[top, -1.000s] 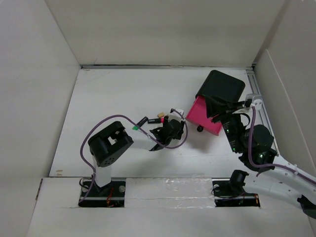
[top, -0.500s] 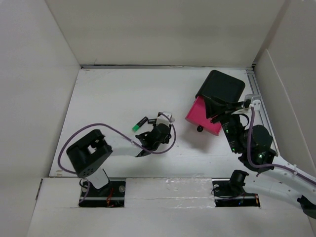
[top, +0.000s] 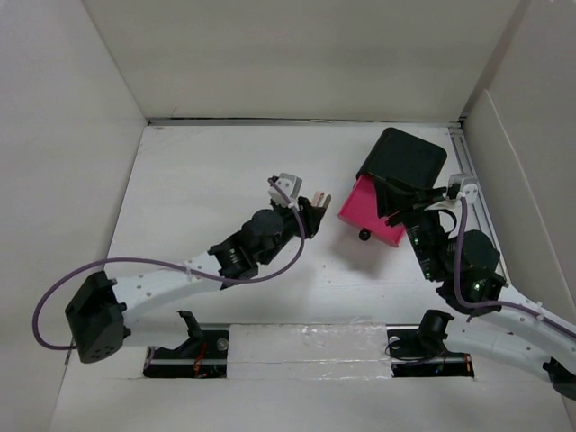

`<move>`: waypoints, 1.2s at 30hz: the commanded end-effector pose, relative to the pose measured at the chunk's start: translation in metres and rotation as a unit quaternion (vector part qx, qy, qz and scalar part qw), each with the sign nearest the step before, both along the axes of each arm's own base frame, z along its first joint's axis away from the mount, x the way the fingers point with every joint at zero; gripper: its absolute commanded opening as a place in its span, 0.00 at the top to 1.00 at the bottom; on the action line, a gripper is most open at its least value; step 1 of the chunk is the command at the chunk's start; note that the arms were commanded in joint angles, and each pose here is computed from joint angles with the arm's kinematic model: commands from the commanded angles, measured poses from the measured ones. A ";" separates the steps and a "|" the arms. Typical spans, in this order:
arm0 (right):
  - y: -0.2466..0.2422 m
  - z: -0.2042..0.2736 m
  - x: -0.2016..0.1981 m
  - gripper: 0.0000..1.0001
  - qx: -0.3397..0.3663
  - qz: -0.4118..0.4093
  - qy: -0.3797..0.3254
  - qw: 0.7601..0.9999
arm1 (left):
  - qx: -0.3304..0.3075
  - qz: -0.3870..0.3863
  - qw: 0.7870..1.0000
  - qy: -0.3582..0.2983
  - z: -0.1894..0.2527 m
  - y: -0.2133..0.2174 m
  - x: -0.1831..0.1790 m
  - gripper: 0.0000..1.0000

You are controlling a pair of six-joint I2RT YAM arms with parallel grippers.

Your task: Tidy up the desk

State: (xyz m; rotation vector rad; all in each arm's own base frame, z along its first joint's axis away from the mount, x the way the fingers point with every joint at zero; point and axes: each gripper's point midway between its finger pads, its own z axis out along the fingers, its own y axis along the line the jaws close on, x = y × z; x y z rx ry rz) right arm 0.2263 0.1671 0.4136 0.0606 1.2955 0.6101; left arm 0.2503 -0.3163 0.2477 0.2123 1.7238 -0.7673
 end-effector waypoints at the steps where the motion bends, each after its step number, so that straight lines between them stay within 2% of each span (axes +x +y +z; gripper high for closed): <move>1: -0.008 0.011 -0.007 0.59 0.025 0.006 -0.015 1.000 | -0.015 -0.058 0.998 -0.025 0.026 -0.042 0.004 0.91; 8: -0.019 0.011 -0.010 0.60 0.039 -0.003 -0.017 0.999 | 0.000 -0.092 0.996 -0.023 0.024 -0.095 0.024 0.91; 10: -0.019 0.008 -0.010 0.60 0.039 -0.005 -0.015 0.999 | 0.028 -0.096 0.995 -0.009 0.010 -0.112 0.033 0.89; 14: -0.021 0.009 -0.010 0.60 0.041 -0.006 -0.017 0.999 | 0.046 -0.110 0.993 0.006 -0.007 -0.136 0.042 0.86; 17: -0.024 0.008 -0.010 0.60 0.046 -0.010 -0.017 0.999 | 0.066 -0.110 0.992 0.015 -0.018 -0.147 0.050 0.78; 18: -0.023 0.009 -0.011 0.60 0.045 -0.009 -0.017 0.999 | 0.078 -0.107 0.991 0.023 -0.026 -0.150 0.053 0.71; 21: -0.024 0.010 -0.011 0.60 0.045 -0.010 -0.017 0.999 | 0.086 -0.108 0.990 0.026 -0.032 -0.154 0.056 0.58; 25: -0.020 0.008 -0.008 0.60 0.040 -0.010 -0.013 0.999 | 0.079 -0.109 0.991 0.017 -0.024 -0.153 0.055 0.53; 29: -0.022 0.006 -0.007 0.60 0.041 -0.015 -0.012 0.999 | 0.073 -0.106 0.992 0.006 -0.008 -0.148 0.054 0.52; 35: -0.020 0.005 -0.006 0.60 0.040 -0.015 -0.011 0.999 | 0.038 -0.040 0.998 -0.043 0.034 -0.091 0.047 0.52; 36: -0.018 0.005 -0.006 0.60 0.039 -0.013 -0.012 0.999 | 0.055 -0.020 0.998 -0.034 0.018 -0.077 0.047 0.52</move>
